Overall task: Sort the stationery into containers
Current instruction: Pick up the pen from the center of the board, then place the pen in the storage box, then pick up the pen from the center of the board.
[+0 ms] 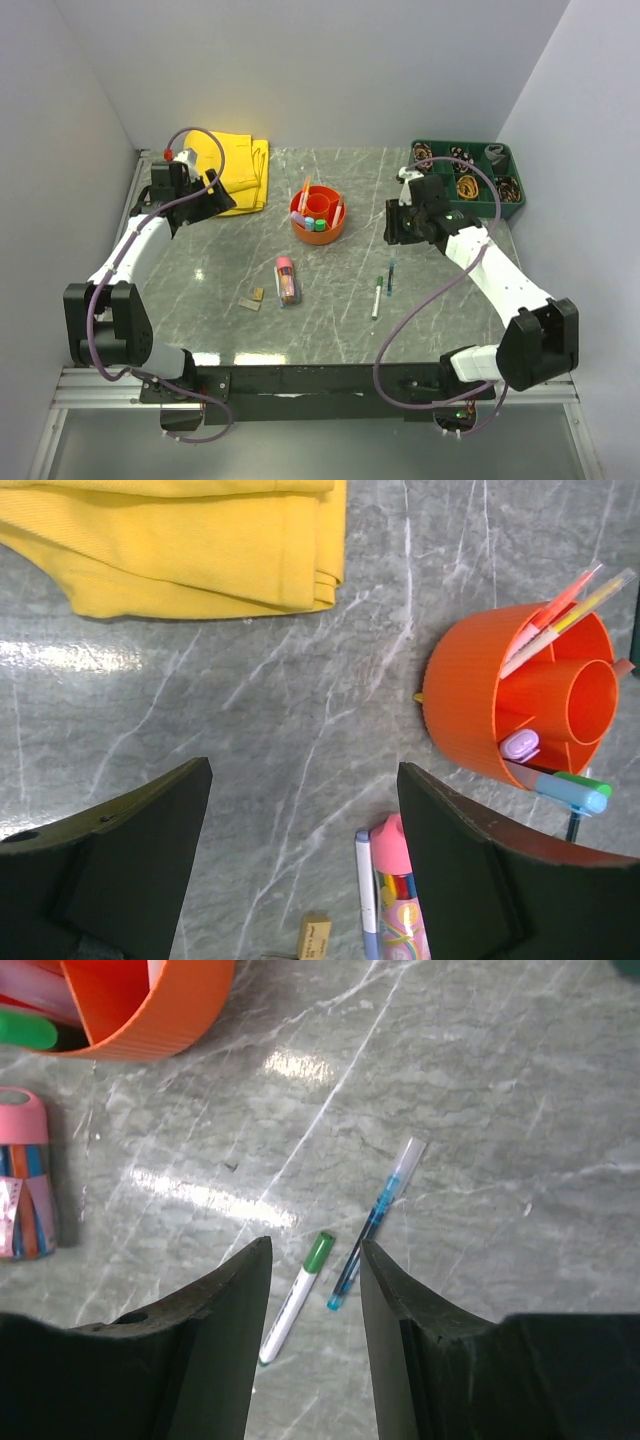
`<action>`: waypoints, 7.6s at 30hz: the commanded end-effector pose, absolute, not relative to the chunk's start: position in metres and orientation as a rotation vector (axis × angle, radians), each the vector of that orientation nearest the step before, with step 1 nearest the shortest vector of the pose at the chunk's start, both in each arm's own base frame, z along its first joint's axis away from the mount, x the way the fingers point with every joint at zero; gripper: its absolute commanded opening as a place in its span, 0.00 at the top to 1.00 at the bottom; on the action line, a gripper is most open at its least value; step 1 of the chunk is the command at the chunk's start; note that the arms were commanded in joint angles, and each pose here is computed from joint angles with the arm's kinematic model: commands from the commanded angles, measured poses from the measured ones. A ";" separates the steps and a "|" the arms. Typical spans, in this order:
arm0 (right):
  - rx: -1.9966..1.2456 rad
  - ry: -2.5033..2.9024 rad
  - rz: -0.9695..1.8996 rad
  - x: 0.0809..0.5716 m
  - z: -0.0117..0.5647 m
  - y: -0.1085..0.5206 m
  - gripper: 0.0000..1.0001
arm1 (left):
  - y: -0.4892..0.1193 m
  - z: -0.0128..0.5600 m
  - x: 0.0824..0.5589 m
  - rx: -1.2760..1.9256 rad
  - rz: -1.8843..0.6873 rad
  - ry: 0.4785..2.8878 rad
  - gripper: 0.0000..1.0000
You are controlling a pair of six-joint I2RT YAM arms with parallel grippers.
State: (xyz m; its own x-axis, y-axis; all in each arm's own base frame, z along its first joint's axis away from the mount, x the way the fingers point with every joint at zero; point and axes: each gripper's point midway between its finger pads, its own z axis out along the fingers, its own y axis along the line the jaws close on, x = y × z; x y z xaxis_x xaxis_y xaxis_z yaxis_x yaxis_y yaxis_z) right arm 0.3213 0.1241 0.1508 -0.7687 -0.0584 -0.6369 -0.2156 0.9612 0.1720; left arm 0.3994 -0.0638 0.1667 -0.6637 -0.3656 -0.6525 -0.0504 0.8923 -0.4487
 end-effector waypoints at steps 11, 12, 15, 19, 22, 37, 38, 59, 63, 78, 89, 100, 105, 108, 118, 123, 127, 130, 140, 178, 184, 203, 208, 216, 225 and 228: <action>-0.019 2.685 0.495 0.254 0.096 0.135 0.50 | -0.087 0.159 0.373 -0.252 -0.591 2.281 0.18; -0.005 2.704 0.513 0.252 0.091 0.138 0.50 | -0.086 0.160 0.372 -0.239 -0.581 2.280 0.18; 0.014 2.777 0.489 0.251 0.072 0.138 0.49 | -0.080 0.160 0.367 -0.225 -0.534 2.285 0.17; 0.056 2.811 0.452 0.261 0.062 0.138 0.49 | -0.076 0.155 0.364 -0.230 -0.519 2.286 0.17; 0.088 2.836 0.450 0.266 0.054 0.140 0.51 | -0.072 0.153 0.364 -0.257 -0.525 2.289 0.17; 0.129 2.900 0.378 0.276 0.028 0.143 0.59 | -0.072 0.148 0.367 -0.279 -0.547 2.308 0.17; 0.119 2.915 0.365 0.273 0.025 0.143 0.60 | -0.072 0.148 0.367 -0.279 -0.548 2.310 0.17; -0.111 2.575 0.426 0.360 0.143 0.190 1.00 | -0.068 0.157 0.372 -0.262 -0.526 2.298 0.17; -0.141 2.376 0.557 0.393 0.202 0.214 1.00 | -0.067 0.163 0.380 -0.248 -0.515 2.295 0.17; -0.189 1.780 0.641 0.476 0.282 0.246 1.00 | -0.049 0.166 0.412 -0.234 -0.456 2.354 0.19; -0.190 1.843 0.534 0.502 0.225 0.248 1.00 | -0.046 0.159 0.419 -0.231 -0.428 2.369 0.18; -0.218 1.899 0.472 0.493 0.197 0.247 1.00 | -0.047 0.149 0.419 -0.253 -0.441 2.397 0.18; -0.218 1.945 0.451 0.479 0.182 0.245 1.00 | -0.051 0.138 0.408 -0.282 -0.464 2.428 0.19; -0.193 1.961 0.443 0.477 0.178 0.242 1.00 | -0.060 0.131 0.398 -0.293 -0.498 2.457 0.19; -0.172 1.970 0.452 0.465 0.201 0.236 0.59 | -0.090 0.127 0.371 -0.142 -0.613 2.494 0.19; -0.150 1.980 0.434 0.447 0.220 0.223 0.56 | -0.123 0.145 0.362 0.265 -0.715 2.428 0.21; -0.155 1.966 0.420 0.426 0.243 0.210 0.56 | -0.147 0.140 0.336 0.709 -0.751 2.432 0.33; -0.183 1.954 0.412 0.406 0.256 0.201 0.57 | -0.165 0.133 0.320 1.030 -0.732 2.330 0.50; -0.235 1.918 0.343 0.359 0.260 0.169 0.58 | -0.194 0.087 0.240 1.782 -0.624 1.975 0.65; -0.076 1.930 0.279 0.341 0.229 0.107 0.60 | -0.205 0.053 0.218 2.450 -0.718 1.350 0.41; -0.049 1.943 0.274 0.343 0.225 0.102 0.60 | -0.215 0.055 0.219 2.465 -0.703 1.212 0.43; 0.004 1.962 0.242 0.351 0.221 0.089 0.60 | -0.211 0.025 0.227 2.591 -0.628 1.023 0.55; 0.012 1.963 0.239 0.351 0.221 0.087 0.60 | -0.208 0.015 0.226 2.631 -0.635 1.005 0.61; 0.028 1.970 0.230 0.348 0.218 0.082 0.60 | -0.202 -0.003 0.223 2.684 -0.604 0.940 0.73; 0.038 1.978 0.244 0.347 0.213 0.083 0.60 | -0.217 0.022 0.237 2.618 -0.615 1.011 0.92; 0.033 1.969 0.245 0.349 0.219 0.083 0.60 | -0.222 0.059 0.245 2.585 -0.606 1.004 0.96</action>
State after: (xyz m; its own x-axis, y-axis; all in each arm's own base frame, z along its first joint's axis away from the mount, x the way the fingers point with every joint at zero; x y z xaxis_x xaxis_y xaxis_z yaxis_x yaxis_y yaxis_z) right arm 0.3451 0.0855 0.2049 -0.4418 0.1183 -0.8893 -0.0932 0.9798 0.1767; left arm 0.2317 -0.2103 0.0214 0.6602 0.5817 -0.4751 0.6880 -0.7221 0.0721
